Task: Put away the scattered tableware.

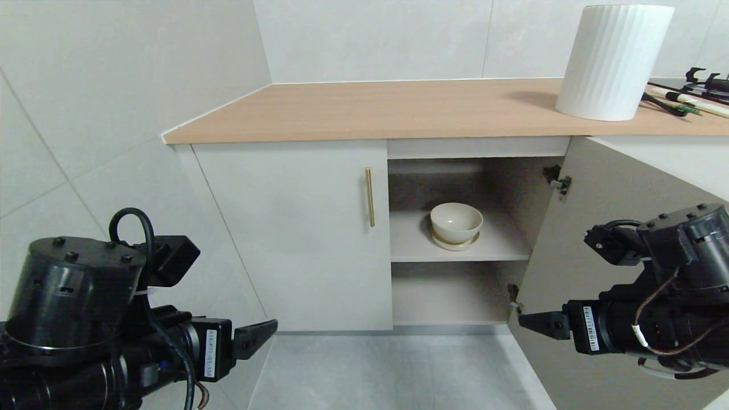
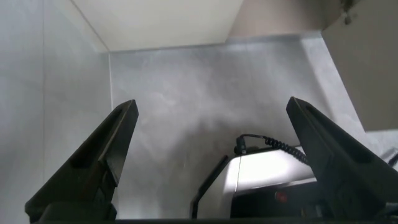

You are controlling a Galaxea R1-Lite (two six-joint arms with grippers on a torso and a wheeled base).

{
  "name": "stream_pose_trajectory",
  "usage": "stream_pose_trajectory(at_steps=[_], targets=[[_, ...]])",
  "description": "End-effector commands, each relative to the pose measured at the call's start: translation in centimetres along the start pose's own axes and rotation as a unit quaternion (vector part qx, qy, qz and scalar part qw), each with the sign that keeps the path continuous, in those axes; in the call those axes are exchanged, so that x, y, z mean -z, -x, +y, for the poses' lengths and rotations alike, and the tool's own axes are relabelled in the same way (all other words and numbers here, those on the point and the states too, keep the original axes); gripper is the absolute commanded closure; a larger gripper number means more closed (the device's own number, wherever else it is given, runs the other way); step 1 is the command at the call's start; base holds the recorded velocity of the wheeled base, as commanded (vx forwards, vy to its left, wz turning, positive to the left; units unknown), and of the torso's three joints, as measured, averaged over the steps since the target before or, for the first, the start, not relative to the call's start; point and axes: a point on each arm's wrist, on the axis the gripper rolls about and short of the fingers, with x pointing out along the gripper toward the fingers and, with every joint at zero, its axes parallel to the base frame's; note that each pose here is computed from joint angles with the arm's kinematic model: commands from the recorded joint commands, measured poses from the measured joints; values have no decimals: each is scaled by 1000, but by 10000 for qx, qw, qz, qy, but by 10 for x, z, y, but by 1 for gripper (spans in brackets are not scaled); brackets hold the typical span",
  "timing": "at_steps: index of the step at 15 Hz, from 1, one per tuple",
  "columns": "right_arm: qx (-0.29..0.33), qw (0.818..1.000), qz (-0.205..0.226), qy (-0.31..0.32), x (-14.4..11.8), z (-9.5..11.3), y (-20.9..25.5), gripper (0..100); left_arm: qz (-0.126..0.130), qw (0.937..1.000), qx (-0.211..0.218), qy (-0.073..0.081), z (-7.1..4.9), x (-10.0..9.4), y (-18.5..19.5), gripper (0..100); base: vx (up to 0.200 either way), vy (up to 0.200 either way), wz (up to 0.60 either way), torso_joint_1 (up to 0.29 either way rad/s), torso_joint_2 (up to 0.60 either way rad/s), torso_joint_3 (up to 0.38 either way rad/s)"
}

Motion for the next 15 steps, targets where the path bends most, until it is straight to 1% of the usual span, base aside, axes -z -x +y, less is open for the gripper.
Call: stream_pose_trajectory(at_steps=[1,7,15], targets=[[6,10000,27,7,0,0,-1,0,22,10000,-13,-1,0,1,-1,0,-200,0,0,12,2,12],[14,10000,33,2,0,0,-1,0,35,10000,-18,-13,0,1,-1,0,-200,0,0,-2,4,1],[151,9998,-81,-57,-3,-4,2,0,49,10000,-23,-17,0,2,-2,0,0,0,0,0,0,0]])
